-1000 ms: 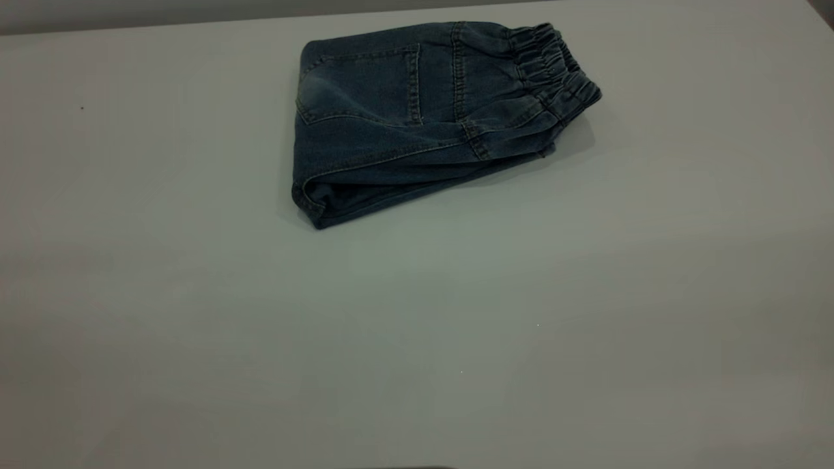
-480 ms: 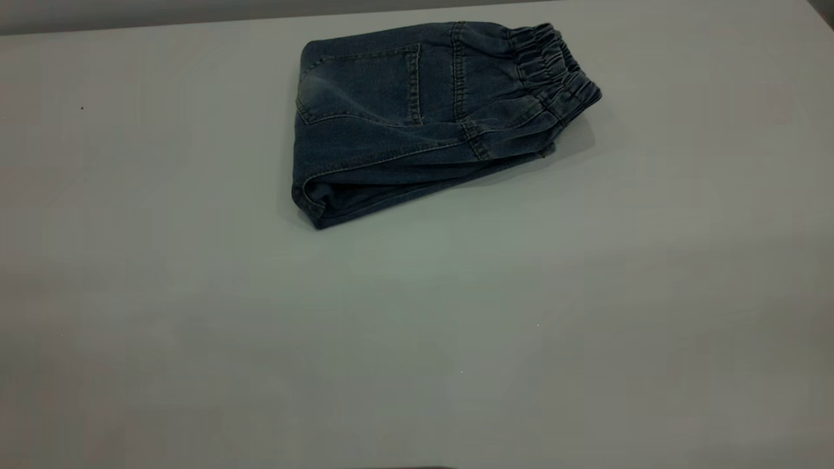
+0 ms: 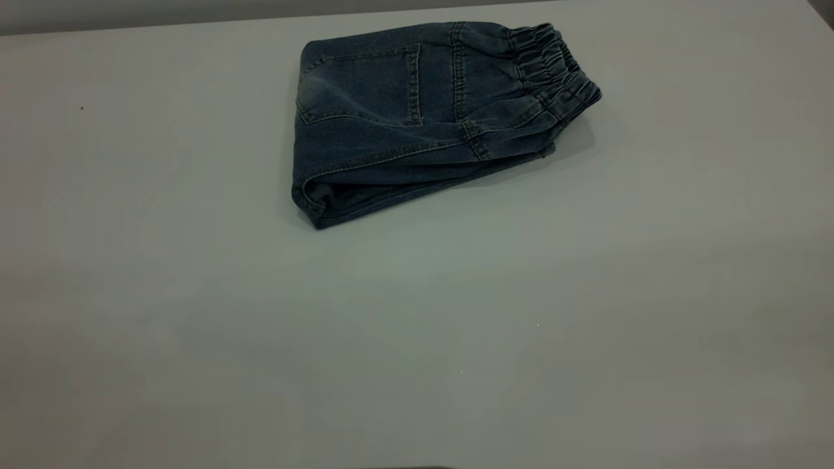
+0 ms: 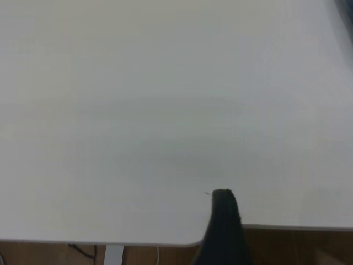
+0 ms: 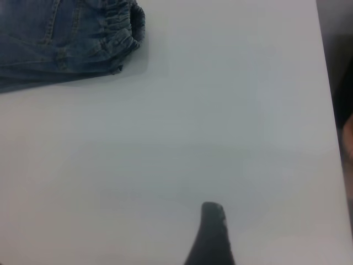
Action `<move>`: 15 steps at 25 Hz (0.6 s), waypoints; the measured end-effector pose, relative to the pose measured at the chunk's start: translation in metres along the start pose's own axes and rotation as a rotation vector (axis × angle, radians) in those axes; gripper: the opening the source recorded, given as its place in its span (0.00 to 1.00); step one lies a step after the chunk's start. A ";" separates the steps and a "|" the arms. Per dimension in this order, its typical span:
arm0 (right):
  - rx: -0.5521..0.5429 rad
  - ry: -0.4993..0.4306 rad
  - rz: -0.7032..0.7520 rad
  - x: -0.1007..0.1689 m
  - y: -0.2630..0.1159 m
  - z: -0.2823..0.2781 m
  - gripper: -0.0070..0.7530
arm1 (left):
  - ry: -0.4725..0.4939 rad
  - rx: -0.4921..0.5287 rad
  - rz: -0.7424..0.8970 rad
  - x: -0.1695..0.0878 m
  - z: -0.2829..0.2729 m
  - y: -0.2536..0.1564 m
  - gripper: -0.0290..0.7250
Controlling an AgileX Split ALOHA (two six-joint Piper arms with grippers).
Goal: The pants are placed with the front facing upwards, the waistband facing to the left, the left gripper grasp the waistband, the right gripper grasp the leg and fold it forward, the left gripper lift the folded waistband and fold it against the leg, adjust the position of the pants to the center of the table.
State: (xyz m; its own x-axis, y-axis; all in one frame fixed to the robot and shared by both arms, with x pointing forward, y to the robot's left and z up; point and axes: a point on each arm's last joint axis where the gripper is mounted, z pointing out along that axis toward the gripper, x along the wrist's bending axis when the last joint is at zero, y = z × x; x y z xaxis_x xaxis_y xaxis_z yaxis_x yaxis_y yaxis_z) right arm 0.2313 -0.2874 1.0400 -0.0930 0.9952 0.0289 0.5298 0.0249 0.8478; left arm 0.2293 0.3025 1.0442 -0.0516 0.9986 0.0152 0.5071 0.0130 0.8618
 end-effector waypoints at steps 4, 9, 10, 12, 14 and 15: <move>0.002 -0.028 0.024 -0.003 0.000 0.000 0.68 | 0.000 0.000 0.000 0.000 0.000 0.000 0.72; 0.003 -0.065 0.061 -0.006 -0.001 0.000 0.68 | 0.000 0.000 0.000 0.000 0.000 0.000 0.72; 0.003 -0.066 0.067 -0.006 -0.001 0.000 0.68 | 0.000 0.000 0.000 0.000 0.000 0.000 0.72; 0.003 -0.066 0.067 -0.006 -0.001 0.000 0.68 | 0.000 0.000 0.000 0.000 0.000 0.000 0.72; 0.003 -0.066 0.067 -0.006 -0.001 0.000 0.68 | 0.000 0.000 0.000 0.000 0.000 0.000 0.72; 0.003 -0.066 0.067 -0.006 -0.001 0.000 0.68 | 0.001 0.000 -0.001 0.000 0.000 0.000 0.72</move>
State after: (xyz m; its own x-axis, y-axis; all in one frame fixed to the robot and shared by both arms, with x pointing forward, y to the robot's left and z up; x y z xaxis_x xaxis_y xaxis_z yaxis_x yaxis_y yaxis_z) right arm 0.2315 -0.2934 1.0394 -0.0015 0.9987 0.0507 0.5357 -0.0420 0.8434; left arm 0.2293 0.3025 1.0442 -0.0527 0.9985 0.0152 0.5071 0.0136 0.8618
